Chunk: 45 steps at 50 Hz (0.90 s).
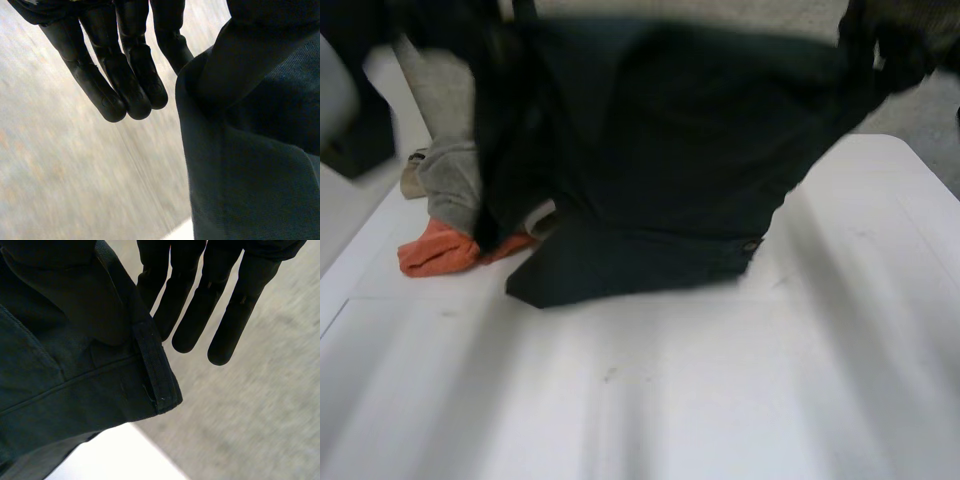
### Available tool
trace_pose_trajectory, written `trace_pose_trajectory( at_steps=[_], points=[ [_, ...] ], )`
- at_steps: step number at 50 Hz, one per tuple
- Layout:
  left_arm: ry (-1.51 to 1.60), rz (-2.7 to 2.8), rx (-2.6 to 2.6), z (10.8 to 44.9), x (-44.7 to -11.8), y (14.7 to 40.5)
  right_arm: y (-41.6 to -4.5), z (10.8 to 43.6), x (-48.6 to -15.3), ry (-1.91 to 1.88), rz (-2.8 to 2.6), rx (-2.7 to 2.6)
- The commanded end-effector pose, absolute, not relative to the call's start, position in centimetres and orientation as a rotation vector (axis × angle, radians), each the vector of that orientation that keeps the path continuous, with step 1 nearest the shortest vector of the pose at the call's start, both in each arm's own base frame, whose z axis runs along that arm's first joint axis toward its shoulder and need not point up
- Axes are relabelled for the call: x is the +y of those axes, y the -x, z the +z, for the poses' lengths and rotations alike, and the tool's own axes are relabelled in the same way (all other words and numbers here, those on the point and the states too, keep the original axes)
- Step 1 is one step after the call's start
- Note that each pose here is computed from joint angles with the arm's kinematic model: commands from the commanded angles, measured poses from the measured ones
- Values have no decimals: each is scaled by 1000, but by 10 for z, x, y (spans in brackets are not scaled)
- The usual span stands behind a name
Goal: Fold the laundry.
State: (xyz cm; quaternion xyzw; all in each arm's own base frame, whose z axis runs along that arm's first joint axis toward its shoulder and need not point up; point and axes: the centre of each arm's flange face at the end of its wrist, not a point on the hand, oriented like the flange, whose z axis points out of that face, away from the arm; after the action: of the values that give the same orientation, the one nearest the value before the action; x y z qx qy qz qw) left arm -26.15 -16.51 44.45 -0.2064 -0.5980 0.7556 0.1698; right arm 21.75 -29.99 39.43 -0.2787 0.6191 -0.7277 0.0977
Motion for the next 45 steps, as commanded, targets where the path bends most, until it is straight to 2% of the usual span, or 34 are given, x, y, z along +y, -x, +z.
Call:
trace_pose_trajectory(
  at_steps=[1,4,11,14,15,18,21,25,28,33,39,43,45],
  points=[
    [478,2237,-1520,498,-157,249,-221,437,-306,621,-2284,1700],
    [474,2230,-1550,496,-170,254,-228,439,-308,599,-2286,1687],
    [465,2132,-1761,443,-248,278,-246,403,-337,595,-2285,1815],
    [458,2060,-1843,407,-285,290,-252,378,-352,617,-2299,1896],
    [451,2036,-1874,388,-304,296,-259,361,-359,644,-2281,1935],
    [457,2007,-1922,357,-331,304,-272,324,-368,720,-2234,2006],
    [449,1978,-1976,312,-367,313,-285,291,-379,773,-2233,2030],
    [416,2005,-1970,280,-401,314,-291,270,-403,701,-2392,1959],
    [365,2054,-1915,279,-415,312,-298,266,-420,624,-2544,1813],
    [311,2074,-1847,297,-415,310,-309,256,-424,735,-2563,1754],
    [339,2078,-1885,316,-395,303,-295,255,-408,840,-2339,1953],
    [411,2059,-1982,321,-370,292,-276,250,-386,949,-2095,2133],
    [486,2006,-2061,316,-347,287,-264,243,-369,1061,-1931,2222]
  ],
)
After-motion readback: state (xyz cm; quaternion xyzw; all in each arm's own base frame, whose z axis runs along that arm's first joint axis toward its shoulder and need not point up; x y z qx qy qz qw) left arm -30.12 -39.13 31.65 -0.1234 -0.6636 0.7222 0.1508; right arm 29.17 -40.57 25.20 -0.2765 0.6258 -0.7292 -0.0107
